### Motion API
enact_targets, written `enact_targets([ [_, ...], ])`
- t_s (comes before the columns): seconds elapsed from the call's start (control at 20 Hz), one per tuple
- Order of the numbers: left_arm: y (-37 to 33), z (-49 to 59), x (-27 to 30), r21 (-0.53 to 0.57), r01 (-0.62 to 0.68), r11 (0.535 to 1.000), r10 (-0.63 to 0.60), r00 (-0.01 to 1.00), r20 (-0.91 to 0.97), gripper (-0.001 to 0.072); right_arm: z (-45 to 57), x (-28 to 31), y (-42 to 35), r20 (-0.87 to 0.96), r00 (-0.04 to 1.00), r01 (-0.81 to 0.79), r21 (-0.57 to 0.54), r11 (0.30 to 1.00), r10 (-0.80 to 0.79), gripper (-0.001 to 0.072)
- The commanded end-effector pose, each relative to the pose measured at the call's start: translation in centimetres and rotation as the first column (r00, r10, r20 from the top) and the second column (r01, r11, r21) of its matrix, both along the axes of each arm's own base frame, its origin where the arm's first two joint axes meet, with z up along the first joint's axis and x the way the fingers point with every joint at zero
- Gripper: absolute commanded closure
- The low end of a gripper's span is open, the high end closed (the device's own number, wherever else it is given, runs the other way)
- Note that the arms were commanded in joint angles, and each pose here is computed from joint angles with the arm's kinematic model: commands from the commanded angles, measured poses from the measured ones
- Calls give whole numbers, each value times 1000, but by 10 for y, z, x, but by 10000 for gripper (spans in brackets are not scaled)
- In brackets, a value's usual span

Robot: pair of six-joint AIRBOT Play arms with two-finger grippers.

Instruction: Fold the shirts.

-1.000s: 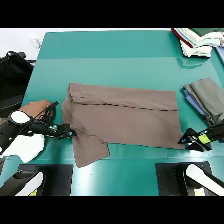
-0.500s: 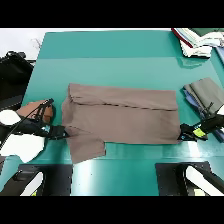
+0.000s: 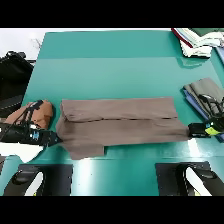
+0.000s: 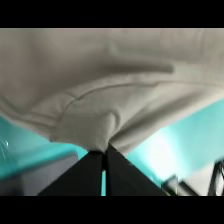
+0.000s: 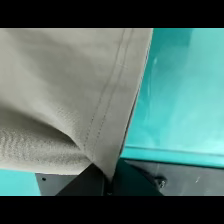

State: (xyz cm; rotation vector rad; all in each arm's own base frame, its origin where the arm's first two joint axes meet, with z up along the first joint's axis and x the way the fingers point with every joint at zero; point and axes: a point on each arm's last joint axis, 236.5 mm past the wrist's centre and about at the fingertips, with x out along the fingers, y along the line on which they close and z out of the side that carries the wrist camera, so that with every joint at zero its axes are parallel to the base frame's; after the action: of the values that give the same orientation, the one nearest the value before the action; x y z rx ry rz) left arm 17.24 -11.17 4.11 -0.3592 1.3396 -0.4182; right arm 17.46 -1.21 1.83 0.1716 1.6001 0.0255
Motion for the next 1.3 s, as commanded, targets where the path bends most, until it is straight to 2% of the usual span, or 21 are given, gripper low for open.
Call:
enact_targets([
  [0.0, 6, 9, 55, 18, -23, 1000, 21, 993, 118, 686, 5, 44, 2, 57, 998, -32, -26, 999, 34, 693],
  [0.15, 12, 4, 117, 35, -28, 999, 22, 989, 148, 685, -6, 93, 8, 56, 997, -50, -16, 999, 50, 693],
  [0.4, 17, -17, 193, 47, -42, 998, 36, 991, 129, 683, -24, 157, 30, 57, 998, -26, 112, 993, 20, 691],
  [0.45, 18, -21, 202, 46, -50, 998, 44, 991, 125, 681, -24, 170, 34, 77, 997, -13, 156, 988, 0, 651],
  [0.5, 18, -22, 208, 44, -59, 997, 54, 991, 120, 678, -19, 184, 38, 113, 993, -3, 216, 976, -22, 450],
  [0.55, 18, -19, 212, 43, -60, 997, 54, 990, 128, 463, -12, 194, 40, 142, 989, 11, 271, 962, -51, 356],
  [0.6, 18, -14, 216, 40, -67, 997, 61, 988, 139, 230, -2, 201, 36, 172, 983, 12, 316, 949, -70, 304],
  [0.65, 18, -8, 220, 34, -81, 996, 75, 986, 147, 210, 4, 202, 30, 187, 979, 9, 343, 939, -78, 298],
  [0.7, 18, -2, 222, 33, -78, 996, 72, 985, 158, 211, 4, 198, 18, 177, 980, 22, 351, 936, -89, 263],
  [0.75, 15, 2, 222, 21, -74, 997, 70, 985, 158, 211, -1, 188, 6, 147, 983, 48, 360, 932, -107, 188],
  [0.8, 9, 5, 222, -12, -75, 997, 76, 986, 151, 213, -9, 176, -5, 106, 986, 82, 374, 924, -130, 181],
  [0.85, 3, 8, 222, -44, -79, 996, 84, 985, 150, 278, -20, 165, -13, 73, 985, 118, 393, 912, -159, 181],
  [0.9, -3, 13, 224, -76, -79, 994, 91, 983, 158, 552, -31, 157, -18, 54, 981, 150, 415, 897, -188, 181],
  [0.95, -10, 18, 227, -102, -63, 993, 80, 981, 179, 677, -44, 151, -24, 46, 974, 182, 430, 884, -223, 181],
  [1.1, -37, 21, 232, -109, -29, 994, 53, 973, 223, 684, -77, 139, -21, 6, 957, 249, 492, 834, -289, 182],
  [1.25, -93, 11, 229, -117, 39, 992, -10, 971, 240, 684, -106, 134, 3, -70, 956, 275, 560, 782, -286, 195],
])
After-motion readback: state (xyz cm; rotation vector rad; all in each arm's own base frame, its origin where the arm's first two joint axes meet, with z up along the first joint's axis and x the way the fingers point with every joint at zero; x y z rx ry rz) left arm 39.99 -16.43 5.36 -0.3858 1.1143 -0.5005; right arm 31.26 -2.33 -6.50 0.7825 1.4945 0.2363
